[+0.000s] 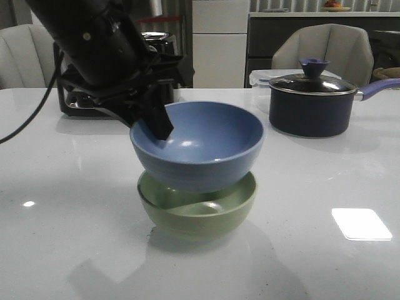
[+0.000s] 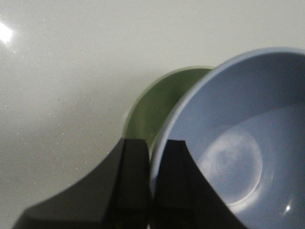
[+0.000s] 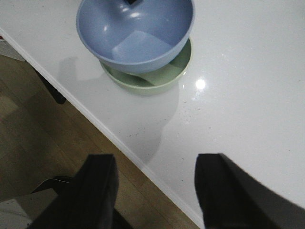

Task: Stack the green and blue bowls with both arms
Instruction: 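Lift the blue bowl with the left gripper and lower it into the green bowl, then open the left gripper and raise it away from the stacked bowls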

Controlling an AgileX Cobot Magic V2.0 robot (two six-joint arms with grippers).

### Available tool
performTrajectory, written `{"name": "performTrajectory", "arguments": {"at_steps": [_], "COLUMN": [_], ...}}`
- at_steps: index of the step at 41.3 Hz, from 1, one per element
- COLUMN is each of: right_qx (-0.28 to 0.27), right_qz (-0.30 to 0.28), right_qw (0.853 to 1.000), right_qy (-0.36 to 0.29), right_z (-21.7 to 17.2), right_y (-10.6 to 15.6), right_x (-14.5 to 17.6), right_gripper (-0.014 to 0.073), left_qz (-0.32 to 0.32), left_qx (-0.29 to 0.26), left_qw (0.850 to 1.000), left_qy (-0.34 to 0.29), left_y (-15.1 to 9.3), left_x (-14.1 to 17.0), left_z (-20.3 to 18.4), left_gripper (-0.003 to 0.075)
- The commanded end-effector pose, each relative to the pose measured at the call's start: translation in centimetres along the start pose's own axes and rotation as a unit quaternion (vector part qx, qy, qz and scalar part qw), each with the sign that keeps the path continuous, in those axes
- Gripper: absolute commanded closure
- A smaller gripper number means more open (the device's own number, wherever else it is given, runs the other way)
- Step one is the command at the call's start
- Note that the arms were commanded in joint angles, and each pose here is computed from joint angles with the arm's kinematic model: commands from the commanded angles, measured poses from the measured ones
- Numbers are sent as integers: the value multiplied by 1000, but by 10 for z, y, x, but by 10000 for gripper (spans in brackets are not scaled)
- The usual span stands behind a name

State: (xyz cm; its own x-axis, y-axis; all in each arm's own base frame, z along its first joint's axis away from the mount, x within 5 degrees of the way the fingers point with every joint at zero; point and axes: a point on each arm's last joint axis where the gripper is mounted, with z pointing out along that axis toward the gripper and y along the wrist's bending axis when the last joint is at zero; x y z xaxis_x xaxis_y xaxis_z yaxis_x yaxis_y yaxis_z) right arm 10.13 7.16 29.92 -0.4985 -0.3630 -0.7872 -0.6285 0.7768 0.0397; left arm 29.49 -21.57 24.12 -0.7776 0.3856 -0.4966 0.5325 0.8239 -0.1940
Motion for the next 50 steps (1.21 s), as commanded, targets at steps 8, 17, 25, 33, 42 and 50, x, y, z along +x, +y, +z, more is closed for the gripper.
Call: {"name": "performTrajectory", "arguments": {"at_steps": [8,17,25,33,42,50], "right_qx": [11,10,10,10,10,13], "right_qz": [-4,-4,-4,-4,-5,-9], "right_qw": [999,999,999,999,999,999], "right_qy": [-49,-49,-49,-48,-45,-44], "right_z": [-6,-6,-6,-6,-6,-6], "right_y": [-1,-1,-1,-1,-1,-2], "right_x": [-13,-13,-13,-13,-13,-13], "right_gripper": [118,118,118,118,118,118], "left_qz": [-5,-8,-7,28,76,103], "left_qx": [3,4,5,-7,-33,-53], "left_qw": [999,999,999,998,990,980], "left_qy": [-50,-49,-42,-61,-115,-162], "left_y": [-3,-2,-3,-6,-11,-12], "left_x": [-15,-15,-14,-22,-14,25], "left_z": [6,8,7,-24,-92,-151], "left_gripper": [626,449,262,264,264,264]}}
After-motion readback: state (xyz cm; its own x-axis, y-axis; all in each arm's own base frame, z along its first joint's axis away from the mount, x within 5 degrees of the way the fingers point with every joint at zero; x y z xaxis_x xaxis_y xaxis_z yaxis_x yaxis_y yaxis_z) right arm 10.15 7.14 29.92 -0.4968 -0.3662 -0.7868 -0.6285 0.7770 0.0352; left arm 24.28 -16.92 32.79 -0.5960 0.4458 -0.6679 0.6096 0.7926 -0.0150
